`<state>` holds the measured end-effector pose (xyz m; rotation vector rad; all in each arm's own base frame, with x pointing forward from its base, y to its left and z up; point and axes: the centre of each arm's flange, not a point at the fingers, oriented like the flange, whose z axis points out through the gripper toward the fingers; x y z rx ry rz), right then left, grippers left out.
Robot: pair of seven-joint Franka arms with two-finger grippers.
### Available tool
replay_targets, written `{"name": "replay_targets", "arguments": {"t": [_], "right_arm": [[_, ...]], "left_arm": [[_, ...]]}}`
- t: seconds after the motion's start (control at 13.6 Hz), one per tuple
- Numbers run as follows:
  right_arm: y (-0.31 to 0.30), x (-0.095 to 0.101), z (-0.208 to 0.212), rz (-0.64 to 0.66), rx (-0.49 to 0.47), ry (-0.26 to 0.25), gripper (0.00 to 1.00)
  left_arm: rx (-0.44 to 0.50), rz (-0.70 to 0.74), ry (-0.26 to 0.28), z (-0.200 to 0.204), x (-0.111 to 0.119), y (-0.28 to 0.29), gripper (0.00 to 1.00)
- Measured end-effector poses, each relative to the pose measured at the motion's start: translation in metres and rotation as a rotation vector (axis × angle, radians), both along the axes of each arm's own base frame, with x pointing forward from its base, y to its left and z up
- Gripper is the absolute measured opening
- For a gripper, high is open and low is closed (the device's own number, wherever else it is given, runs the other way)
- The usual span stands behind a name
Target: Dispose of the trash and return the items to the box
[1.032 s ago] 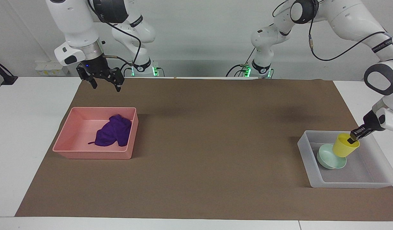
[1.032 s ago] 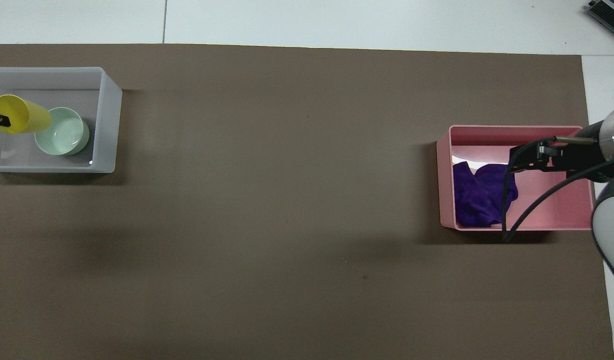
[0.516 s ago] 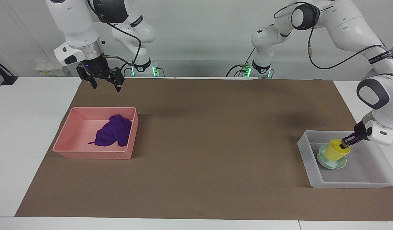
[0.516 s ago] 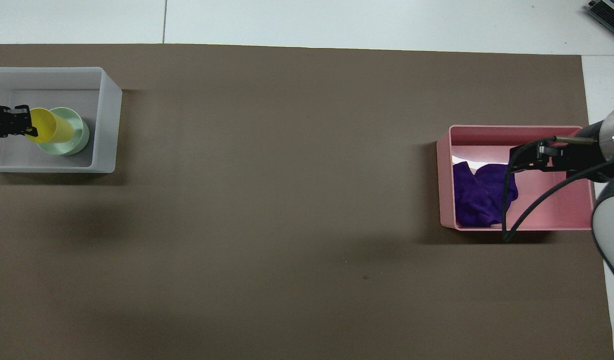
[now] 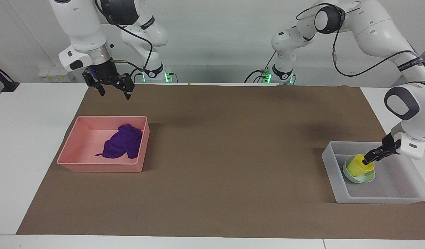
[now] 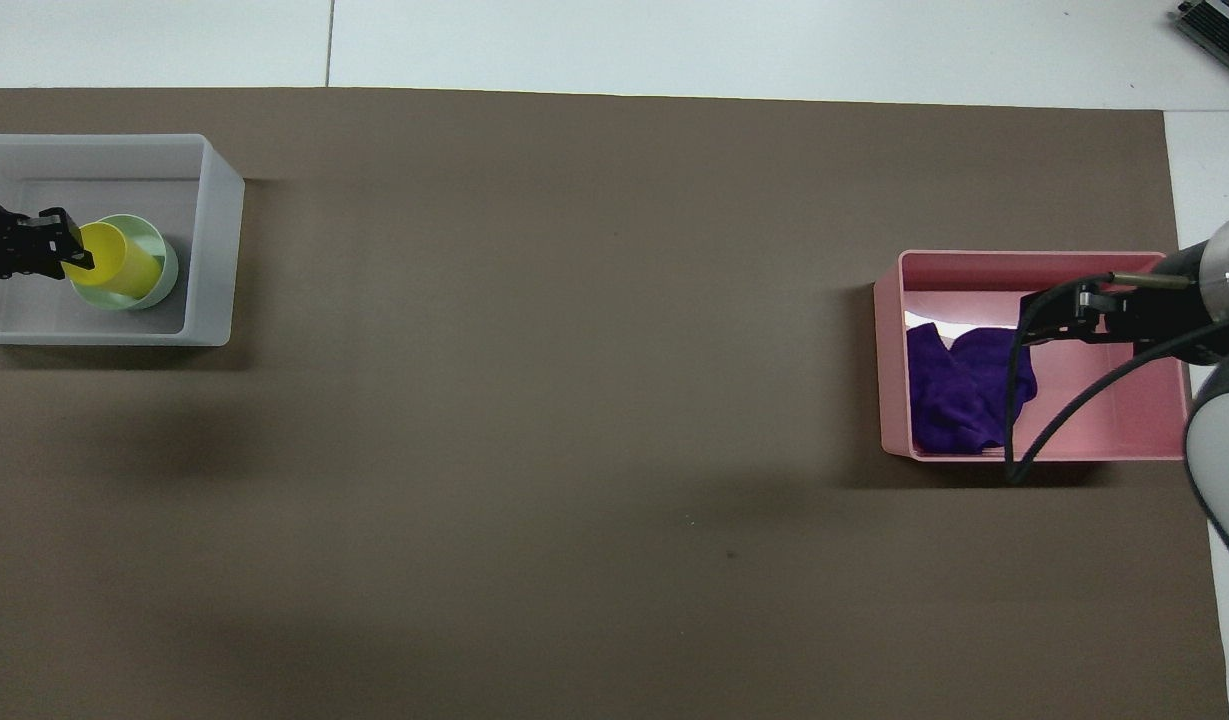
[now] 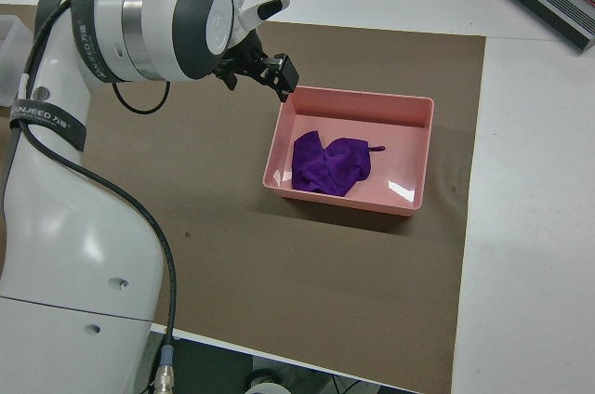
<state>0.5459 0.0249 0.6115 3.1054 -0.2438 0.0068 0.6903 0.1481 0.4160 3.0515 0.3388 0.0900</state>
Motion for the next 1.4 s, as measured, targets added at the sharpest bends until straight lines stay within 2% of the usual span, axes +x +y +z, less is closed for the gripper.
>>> {"name": "replay_targets", "arguments": {"t": [0.07, 0.15, 0.29, 0.44, 0.59, 0.74, 0.88, 1.11, 1.4], "right_arm": [[0.0, 0.0, 0.0, 0.0, 0.0, 0.0, 1.0], [0.0, 0.0, 0.0, 0.0, 0.0, 0.0, 1.0], [0.0, 0.0, 0.0, 0.0, 0.0, 0.0, 1.0], [0.0, 0.0, 0.0, 0.0, 0.0, 0.0, 1.0], [0.0, 0.0, 0.0, 0.0, 0.0, 0.0, 1.0], [0.0, 0.0, 0.0, 0.0, 0.0, 0.0, 1.0], [0.0, 0.0, 0.0, 0.0, 0.0, 0.0, 1.0], [0.0, 0.0, 0.0, 0.0, 0.0, 0.0, 1.0], [0.0, 0.0, 0.0, 0.0, 0.0, 0.0, 1.0]], "left_arm": [[0.003, -0.014, -0.03, 0.019, 0.002, -0.009, 0.93], [0.009, -0.03, -0.061, 0.043, 0.0, -0.02, 1.0], [0.022, -0.07, -0.095, 0.102, -0.014, -0.049, 1.0], [0.026, -0.125, -0.064, 0.161, -0.046, -0.086, 1.0], [0.025, -0.181, 0.009, 0.198, -0.082, -0.13, 1.0], [0.081, -0.245, 0.074, 0.204, -0.109, -0.171, 1.0], [0.137, -0.272, 0.098, 0.193, -0.127, -0.195, 1.0], [0.134, -0.235, 0.084, 0.203, -0.142, -0.199, 1.0], [0.121, -0.186, 0.084, 0.204, -0.143, -0.189, 1.0]]}}
